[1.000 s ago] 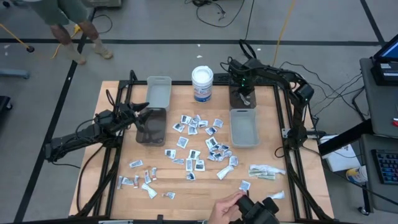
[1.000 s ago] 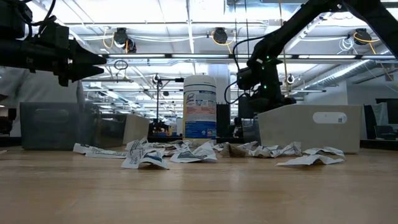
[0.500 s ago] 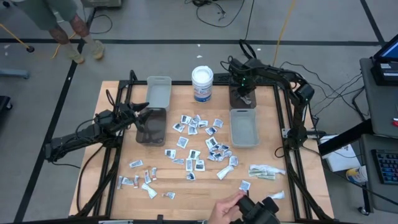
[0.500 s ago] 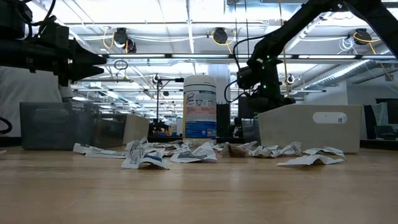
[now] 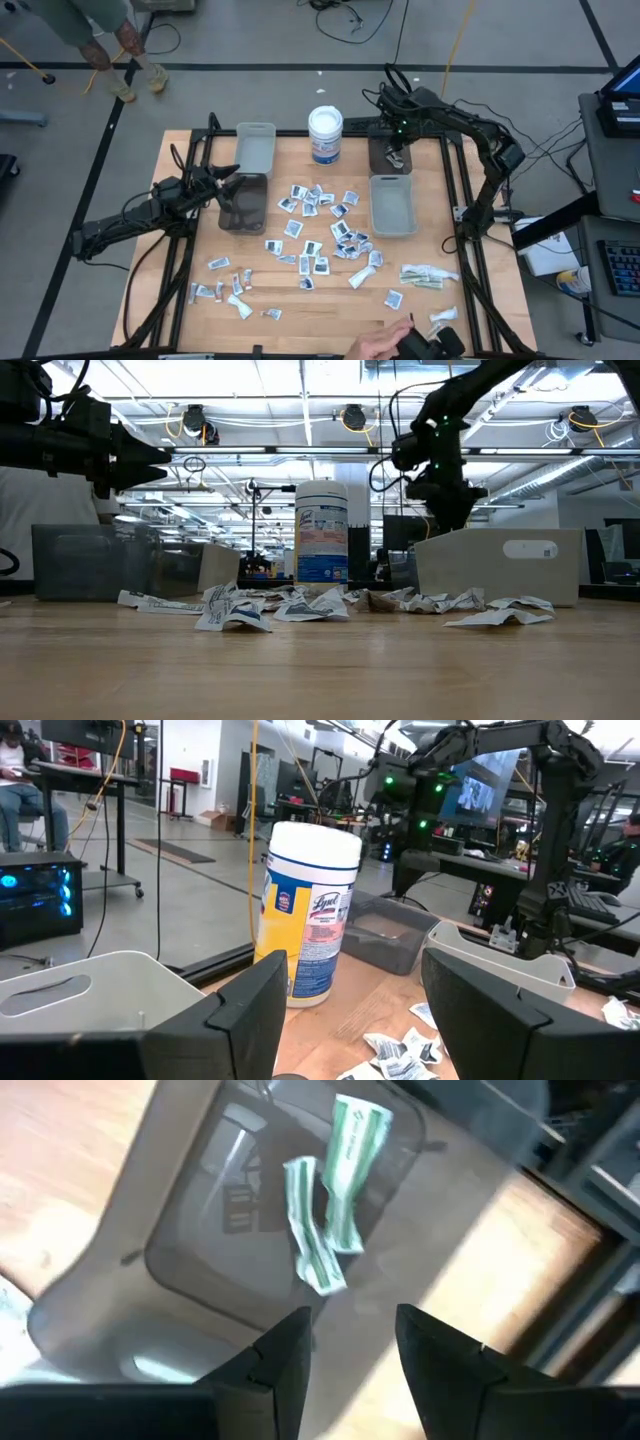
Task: Pick & Place First Aid Supplies
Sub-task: Put the green bandage into the right black bin
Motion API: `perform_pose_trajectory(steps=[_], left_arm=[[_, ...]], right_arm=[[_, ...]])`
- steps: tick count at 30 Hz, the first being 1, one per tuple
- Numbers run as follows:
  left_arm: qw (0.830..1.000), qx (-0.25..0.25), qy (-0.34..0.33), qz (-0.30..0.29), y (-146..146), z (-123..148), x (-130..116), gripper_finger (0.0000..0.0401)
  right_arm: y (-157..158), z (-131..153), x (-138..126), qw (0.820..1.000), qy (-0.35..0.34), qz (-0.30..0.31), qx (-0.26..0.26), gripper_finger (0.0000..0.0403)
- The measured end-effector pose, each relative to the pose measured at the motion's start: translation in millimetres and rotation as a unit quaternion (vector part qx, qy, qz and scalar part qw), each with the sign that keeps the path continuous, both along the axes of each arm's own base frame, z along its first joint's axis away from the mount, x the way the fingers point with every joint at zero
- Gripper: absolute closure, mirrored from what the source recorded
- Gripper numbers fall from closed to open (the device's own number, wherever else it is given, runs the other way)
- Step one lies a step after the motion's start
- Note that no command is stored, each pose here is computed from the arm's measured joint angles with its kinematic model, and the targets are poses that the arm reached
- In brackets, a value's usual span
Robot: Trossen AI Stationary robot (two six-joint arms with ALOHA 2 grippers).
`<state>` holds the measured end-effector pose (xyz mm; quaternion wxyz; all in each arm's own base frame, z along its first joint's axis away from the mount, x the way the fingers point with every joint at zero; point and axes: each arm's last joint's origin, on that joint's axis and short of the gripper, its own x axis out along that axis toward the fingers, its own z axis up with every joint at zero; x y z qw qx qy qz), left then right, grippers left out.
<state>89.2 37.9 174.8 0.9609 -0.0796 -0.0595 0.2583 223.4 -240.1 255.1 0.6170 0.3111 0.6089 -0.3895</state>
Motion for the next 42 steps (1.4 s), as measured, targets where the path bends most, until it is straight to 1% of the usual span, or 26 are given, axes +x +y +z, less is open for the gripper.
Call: perform_pose_trajectory(steps=[4, 7, 12, 16, 22, 27, 32, 38, 42], left_arm=[[1.0, 0.0, 0.0, 0.0, 0.0, 0.0, 0.0, 0.0164], [1.0, 0.0, 0.0, 0.0, 0.0, 0.0, 0.0, 0.0164], [1.0, 0.0, 0.0, 0.0, 0.0, -0.1, 0.0, 0.0164], [1.0, 0.0, 0.0, 0.0, 0.0, 0.0, 0.0, 0.0164], [1.0, 0.0, 0.0, 0.0, 0.0, 0.0, 0.0, 0.0164], [1.0, 0.0, 0.0, 0.0, 0.0, 0.0, 0.0, 0.0164], [1.0, 0.0, 0.0, 0.0, 0.0, 0.0, 0.0, 0.0164], [1.0, 0.0, 0.0, 0.0, 0.0, -0.1, 0.0, 0.0164], [1.0, 0.0, 0.0, 0.0, 0.0, 0.0, 0.0, 0.0164]], right_arm=[[9.2, 10.1, -2.0, 1.0, -0.002, 0.003, -0.002, 0.0266], [25.4, 15.6, -2.5, 1.0, 0.01, 0.014, 0.01, 0.0266], [67.5, 23.5, -10.0, 0.998, 0.002, 0.059, 0.002, 0.0268], [107.5, 23.6, -25.9, 0.996, -0.006, 0.089, -0.003, 0.0269], [163.0, 13.7, -48.2, 0.994, -0.018, 0.112, -0.005, 0.0271], [200.3, 7.7, -60.3, 0.991, -0.035, 0.133, -0.002, 0.0277], [235.5, 5.4, -63.7, 0.982, -0.05, 0.179, 0.025, 0.0287], [274.6, 3.5, -67.7, 0.964, -0.05, 0.257, 0.043, 0.03], [298.6, 3.8, -71.5, 0.957, -0.067, 0.278, 0.051, 0.0306]])
